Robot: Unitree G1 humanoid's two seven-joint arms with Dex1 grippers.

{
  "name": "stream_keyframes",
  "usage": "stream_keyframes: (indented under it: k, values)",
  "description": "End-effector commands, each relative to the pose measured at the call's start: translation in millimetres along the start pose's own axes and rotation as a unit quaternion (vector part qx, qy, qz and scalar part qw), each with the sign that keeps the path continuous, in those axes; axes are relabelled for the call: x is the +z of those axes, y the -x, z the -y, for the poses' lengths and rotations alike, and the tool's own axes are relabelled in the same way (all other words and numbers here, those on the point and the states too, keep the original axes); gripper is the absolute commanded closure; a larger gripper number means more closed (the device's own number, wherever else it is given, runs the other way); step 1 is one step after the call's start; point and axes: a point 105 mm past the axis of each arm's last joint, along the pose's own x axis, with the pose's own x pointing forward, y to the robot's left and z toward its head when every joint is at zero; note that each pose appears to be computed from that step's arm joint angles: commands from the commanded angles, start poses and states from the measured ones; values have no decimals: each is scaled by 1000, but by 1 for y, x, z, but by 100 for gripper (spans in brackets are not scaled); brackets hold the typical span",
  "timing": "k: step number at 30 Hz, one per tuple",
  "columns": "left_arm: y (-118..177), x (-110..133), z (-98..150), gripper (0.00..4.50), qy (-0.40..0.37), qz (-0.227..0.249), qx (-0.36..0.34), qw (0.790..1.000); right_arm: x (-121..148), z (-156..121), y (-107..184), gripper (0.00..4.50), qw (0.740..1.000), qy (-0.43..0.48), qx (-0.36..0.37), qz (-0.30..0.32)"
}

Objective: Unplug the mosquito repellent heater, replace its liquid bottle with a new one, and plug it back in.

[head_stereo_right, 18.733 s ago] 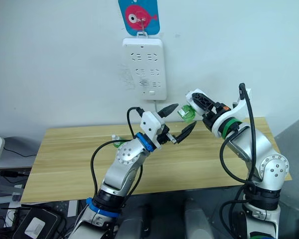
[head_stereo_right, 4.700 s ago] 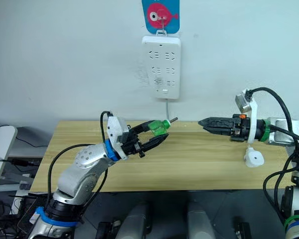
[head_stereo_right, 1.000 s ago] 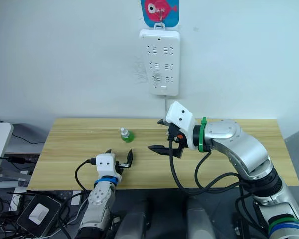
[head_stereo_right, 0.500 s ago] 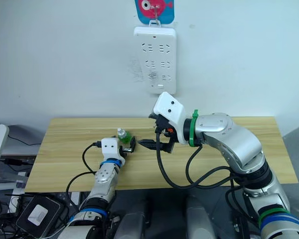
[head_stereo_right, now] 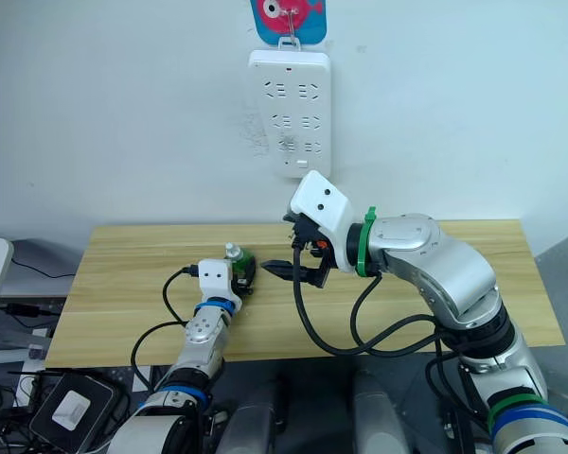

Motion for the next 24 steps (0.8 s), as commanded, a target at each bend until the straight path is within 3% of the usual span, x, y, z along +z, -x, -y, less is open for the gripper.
stream_keyframes:
  k: [1, 5, 8, 13, 18, 24]
  values:
    - [7, 32, 21, 230, -62, 42, -116, 990, -3, 0, 13, 0, 1000, 11, -10, 23]
    - [30, 68, 58, 230, -64, 41, -308, 948, -25, 10, 24, 0, 999, -23, -37, 32]
    - [54, 92, 88, 230, -77, 22, -465, 882, -37, 11, 32, 0, 999, -29, -30, 29]
    - [66, 121, 111, 230, -77, 1, -601, 795, -43, 6, 41, 0, 1000, -10, 1, 28]
    - [61, 137, 118, 230, -86, -5, -652, 753, -38, 0, 44, 0, 998, -22, 21, 47]
    - [55, 145, 122, 230, -99, 1, -671, 734, -31, 3, 43, 0, 997, -31, 2, 65]
